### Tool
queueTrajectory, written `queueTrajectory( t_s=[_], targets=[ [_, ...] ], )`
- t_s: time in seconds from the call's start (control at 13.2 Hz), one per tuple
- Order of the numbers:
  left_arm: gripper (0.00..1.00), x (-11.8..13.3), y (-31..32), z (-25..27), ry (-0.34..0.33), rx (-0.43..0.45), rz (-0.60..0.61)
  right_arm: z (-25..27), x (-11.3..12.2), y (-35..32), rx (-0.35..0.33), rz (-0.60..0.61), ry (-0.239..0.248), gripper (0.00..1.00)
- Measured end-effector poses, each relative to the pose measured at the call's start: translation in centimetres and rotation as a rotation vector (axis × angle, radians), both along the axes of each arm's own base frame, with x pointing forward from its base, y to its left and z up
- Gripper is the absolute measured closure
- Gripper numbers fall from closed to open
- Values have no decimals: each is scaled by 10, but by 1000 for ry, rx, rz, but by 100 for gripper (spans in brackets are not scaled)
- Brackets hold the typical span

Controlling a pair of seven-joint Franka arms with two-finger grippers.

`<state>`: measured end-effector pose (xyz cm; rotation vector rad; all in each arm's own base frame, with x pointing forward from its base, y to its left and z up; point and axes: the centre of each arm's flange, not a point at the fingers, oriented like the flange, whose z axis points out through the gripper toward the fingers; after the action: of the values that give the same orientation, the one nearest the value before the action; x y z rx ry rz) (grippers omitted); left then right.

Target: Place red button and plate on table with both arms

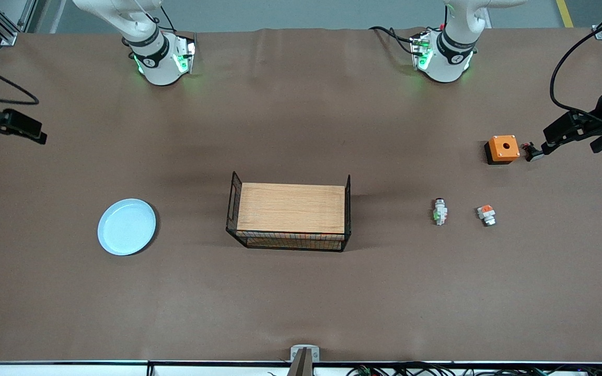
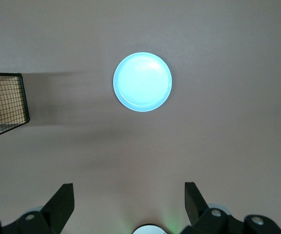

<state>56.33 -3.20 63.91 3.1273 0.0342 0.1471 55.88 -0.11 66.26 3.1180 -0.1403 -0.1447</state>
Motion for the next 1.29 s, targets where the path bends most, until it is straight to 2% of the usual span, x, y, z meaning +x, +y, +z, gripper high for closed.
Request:
queueTrajectory(
  t_s=[0.46,0.76,0.99,1.29],
  targets=[
    [0,0,0,0,0,0,0,16,-20,-10,0,-21,-9,0],
    [0,0,0,0,0,0,0,3,-21,-3,-3,-94,-7,0],
    [0,0,0,0,0,0,0,-6,-21,-14,23,-127,-4,0],
    [0,0,0,0,0,0,0,-6,-22,-23,35,-73,-16,0]
  ],
)
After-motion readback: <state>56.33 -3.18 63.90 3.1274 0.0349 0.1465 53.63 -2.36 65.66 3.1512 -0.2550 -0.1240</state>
